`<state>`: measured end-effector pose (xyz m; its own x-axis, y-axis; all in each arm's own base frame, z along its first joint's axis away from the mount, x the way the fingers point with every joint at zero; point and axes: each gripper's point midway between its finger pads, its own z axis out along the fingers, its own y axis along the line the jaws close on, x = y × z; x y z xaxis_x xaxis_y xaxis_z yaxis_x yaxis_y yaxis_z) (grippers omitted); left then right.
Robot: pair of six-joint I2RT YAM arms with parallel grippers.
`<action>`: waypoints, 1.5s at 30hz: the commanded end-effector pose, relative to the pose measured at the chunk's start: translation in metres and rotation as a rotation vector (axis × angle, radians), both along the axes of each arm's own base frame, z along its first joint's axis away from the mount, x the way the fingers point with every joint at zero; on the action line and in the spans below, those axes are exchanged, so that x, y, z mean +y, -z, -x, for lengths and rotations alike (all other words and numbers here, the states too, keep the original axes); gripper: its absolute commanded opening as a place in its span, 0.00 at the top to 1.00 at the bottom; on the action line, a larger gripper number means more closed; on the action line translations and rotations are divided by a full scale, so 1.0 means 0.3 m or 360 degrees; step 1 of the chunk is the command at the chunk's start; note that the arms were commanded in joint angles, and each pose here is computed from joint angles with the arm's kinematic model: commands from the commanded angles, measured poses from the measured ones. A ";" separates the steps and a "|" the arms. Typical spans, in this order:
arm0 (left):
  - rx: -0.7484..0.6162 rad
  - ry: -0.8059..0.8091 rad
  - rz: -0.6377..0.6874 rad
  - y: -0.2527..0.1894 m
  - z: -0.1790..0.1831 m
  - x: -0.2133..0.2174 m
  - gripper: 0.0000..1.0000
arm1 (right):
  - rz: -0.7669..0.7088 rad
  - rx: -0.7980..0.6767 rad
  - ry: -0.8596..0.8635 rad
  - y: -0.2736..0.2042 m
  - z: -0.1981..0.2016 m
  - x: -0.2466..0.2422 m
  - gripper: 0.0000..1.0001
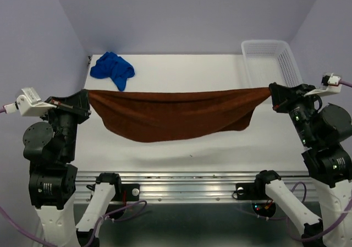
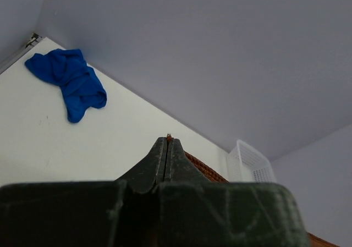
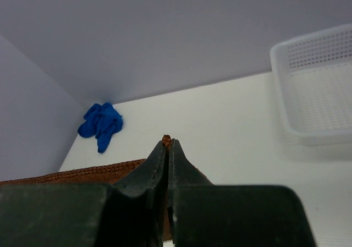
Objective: Roll the towels
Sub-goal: Flatten the towel, then fold the towel
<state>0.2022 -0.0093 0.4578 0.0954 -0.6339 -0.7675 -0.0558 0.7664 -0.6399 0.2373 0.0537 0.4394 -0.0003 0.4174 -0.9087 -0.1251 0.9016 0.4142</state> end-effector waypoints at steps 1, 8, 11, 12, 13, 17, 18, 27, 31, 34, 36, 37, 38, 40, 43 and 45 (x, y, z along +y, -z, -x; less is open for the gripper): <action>0.0010 -0.0003 0.0002 0.009 0.023 0.002 1.00 | -0.0010 0.0006 -0.0019 -0.004 0.063 -0.010 0.99; 0.0402 0.0016 0.0043 0.358 -0.236 -0.024 1.00 | 0.0065 0.0393 0.0333 0.302 -0.149 -0.084 0.99; 0.0575 -0.0007 0.0069 0.548 -0.360 -0.027 1.00 | 0.0134 0.0580 0.0432 0.496 -0.277 -0.086 0.99; 0.0617 -0.0007 0.0072 0.605 -0.429 -0.031 1.00 | 0.0147 0.0621 0.0458 0.540 -0.311 -0.086 0.99; 0.0651 -0.0010 0.0069 0.650 -0.463 -0.031 1.00 | 0.0179 0.0670 0.0469 0.590 -0.344 -0.083 0.99; 0.0871 -0.0042 0.0034 0.833 -0.633 -0.027 1.00 | 0.0246 0.0764 0.0453 0.719 -0.546 -0.064 0.99; 0.0971 -0.0071 0.0005 0.923 -0.689 -0.017 1.00 | 0.0284 0.0861 0.0444 0.806 -0.599 -0.060 0.99; 0.1165 -0.0065 -0.0120 1.099 -1.018 -0.014 1.00 | 0.0443 0.0889 0.0431 0.896 -0.901 -0.055 0.99; 0.1172 -0.0015 -0.0158 1.111 -1.103 -0.027 1.00 | 0.0487 0.0853 0.0409 0.885 -0.986 -0.041 0.99; 0.1152 -0.0021 -0.0174 1.096 -1.126 -0.023 1.00 | 0.0485 0.0863 0.0394 0.901 -1.013 -0.046 0.99; 0.1147 -0.0032 -0.0195 1.088 -1.120 -0.016 1.00 | 0.0479 0.0851 0.0386 0.891 -1.021 -0.041 0.99; 0.1145 -0.0036 -0.0202 1.084 -1.114 -0.013 1.00 | 0.0481 0.0844 0.0380 0.885 -1.021 -0.040 0.99; 0.1144 -0.0035 -0.0219 1.079 -1.099 -0.010 1.00 | 0.0482 0.0846 0.0370 0.888 -1.018 -0.037 0.99; 0.1126 -0.0025 -0.0228 1.068 -1.085 -0.011 1.00 | 0.0479 0.0827 0.0374 0.869 -1.008 -0.040 0.99; 0.1097 0.0001 -0.0248 1.056 -1.046 -0.014 1.00 | 0.0475 0.0813 0.0362 0.854 -0.981 -0.040 0.99; 0.1094 0.0019 -0.0258 1.056 -1.009 -0.017 1.00 | 0.0467 0.0799 0.0355 0.849 -0.964 -0.039 0.99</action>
